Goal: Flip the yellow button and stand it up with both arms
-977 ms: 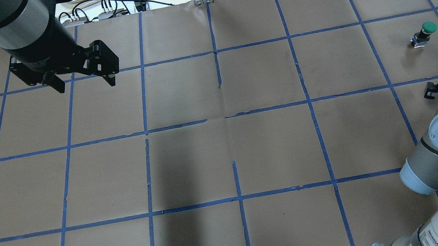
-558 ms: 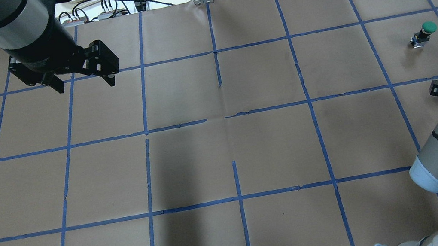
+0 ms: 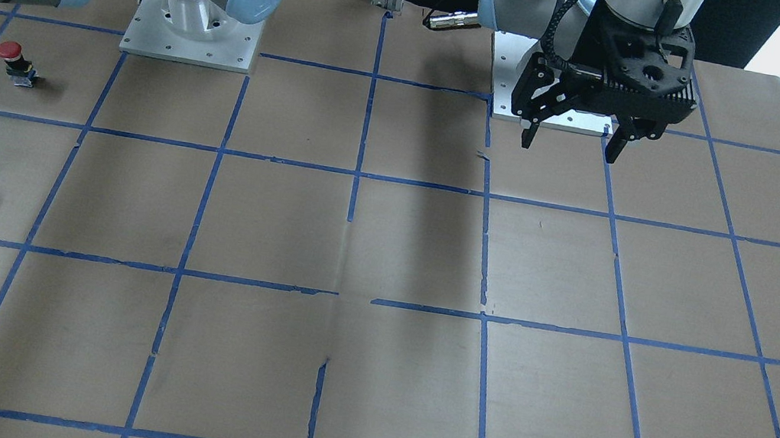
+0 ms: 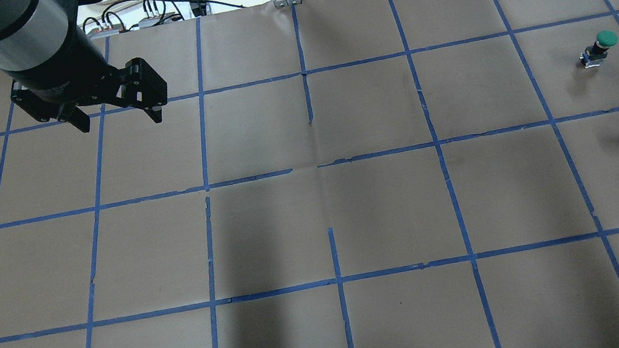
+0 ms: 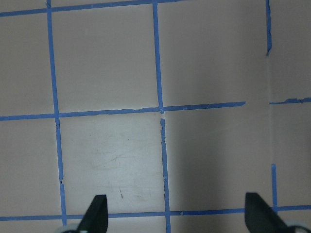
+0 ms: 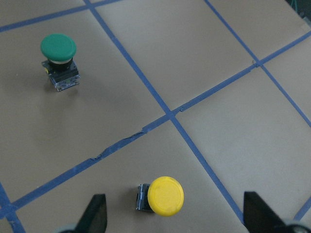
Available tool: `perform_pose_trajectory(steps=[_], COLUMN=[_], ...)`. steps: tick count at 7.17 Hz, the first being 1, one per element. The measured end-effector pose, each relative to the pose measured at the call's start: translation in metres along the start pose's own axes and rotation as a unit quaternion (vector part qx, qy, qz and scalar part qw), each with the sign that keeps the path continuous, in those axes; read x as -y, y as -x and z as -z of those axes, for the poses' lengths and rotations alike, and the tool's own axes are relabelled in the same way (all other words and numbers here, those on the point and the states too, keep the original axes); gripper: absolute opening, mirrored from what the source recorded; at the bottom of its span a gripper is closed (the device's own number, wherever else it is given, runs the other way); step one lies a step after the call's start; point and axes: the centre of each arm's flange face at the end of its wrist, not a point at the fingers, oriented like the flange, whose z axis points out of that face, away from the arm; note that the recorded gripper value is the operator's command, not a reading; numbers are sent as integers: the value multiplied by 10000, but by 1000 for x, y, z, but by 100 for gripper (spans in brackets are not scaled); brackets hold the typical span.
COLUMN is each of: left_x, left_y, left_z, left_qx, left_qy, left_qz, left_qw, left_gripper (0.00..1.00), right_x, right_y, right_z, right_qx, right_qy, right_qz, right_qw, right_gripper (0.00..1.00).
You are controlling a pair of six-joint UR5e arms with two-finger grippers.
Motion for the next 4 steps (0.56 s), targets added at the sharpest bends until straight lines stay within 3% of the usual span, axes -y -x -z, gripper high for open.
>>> perform_pose_trajectory(steps=[2,4], left_x=[-1,-3], left_y=[-1,-1], left_z=[-1,-1], left_qx=[-3,-4], left_qy=[16,20], left_qz=[-8,-15], left_qw=[10000,10000], left_gripper=[100,100], right_x=[47,80], right_y=[1,17], right_z=[26,66], right_qx=[223,413], right_qy=[860,1564], right_qz=[295,702], right_qw=[9956,9843], right_gripper=[100,100])
